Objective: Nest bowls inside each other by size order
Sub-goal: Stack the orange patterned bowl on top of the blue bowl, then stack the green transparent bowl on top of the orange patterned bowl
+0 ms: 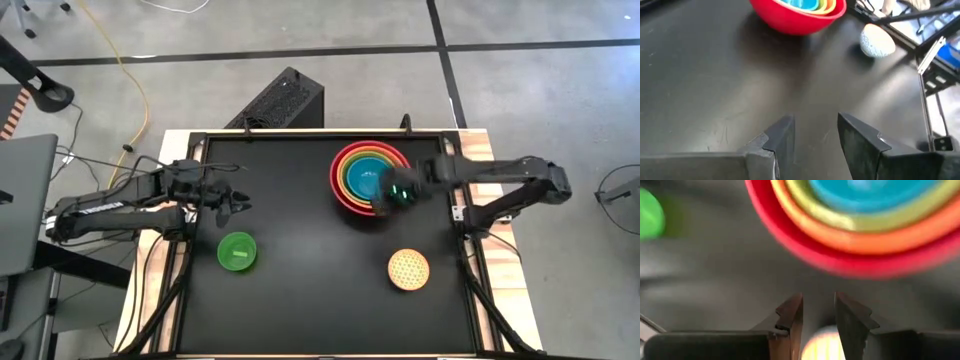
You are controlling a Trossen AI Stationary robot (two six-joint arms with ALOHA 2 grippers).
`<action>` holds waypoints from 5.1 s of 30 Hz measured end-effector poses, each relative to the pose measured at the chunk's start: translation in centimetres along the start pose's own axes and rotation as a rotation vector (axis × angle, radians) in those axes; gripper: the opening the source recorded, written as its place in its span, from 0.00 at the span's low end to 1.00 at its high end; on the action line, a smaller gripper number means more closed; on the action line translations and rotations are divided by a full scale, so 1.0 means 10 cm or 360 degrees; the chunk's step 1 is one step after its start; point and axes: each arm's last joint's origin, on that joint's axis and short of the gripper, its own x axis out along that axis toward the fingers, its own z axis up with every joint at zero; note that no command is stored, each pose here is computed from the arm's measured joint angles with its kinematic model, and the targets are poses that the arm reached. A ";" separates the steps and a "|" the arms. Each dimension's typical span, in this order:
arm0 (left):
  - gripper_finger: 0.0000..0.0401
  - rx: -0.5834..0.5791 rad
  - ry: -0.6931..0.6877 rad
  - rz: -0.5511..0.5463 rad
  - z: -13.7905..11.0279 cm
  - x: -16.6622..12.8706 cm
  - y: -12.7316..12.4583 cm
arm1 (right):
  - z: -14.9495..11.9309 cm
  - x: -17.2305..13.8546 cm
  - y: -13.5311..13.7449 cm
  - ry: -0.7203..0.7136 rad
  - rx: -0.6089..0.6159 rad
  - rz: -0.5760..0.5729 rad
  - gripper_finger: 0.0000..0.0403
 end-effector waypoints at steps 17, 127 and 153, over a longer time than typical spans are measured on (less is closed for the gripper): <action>0.34 0.0102 0.0090 -0.0174 0.11 0.42 -0.01 | -1.27 0.33 -0.25 0.0186 0.0384 -0.0403 0.53; 0.34 -0.0198 0.0088 -0.0191 -0.15 0.48 -0.58 | 1.49 0.96 -0.71 0.0020 -0.0174 -0.0409 0.25; 0.34 -0.0132 0.0159 -0.0256 -0.17 0.47 -0.58 | 1.25 0.33 0.16 -0.0084 -0.0403 -0.0249 0.25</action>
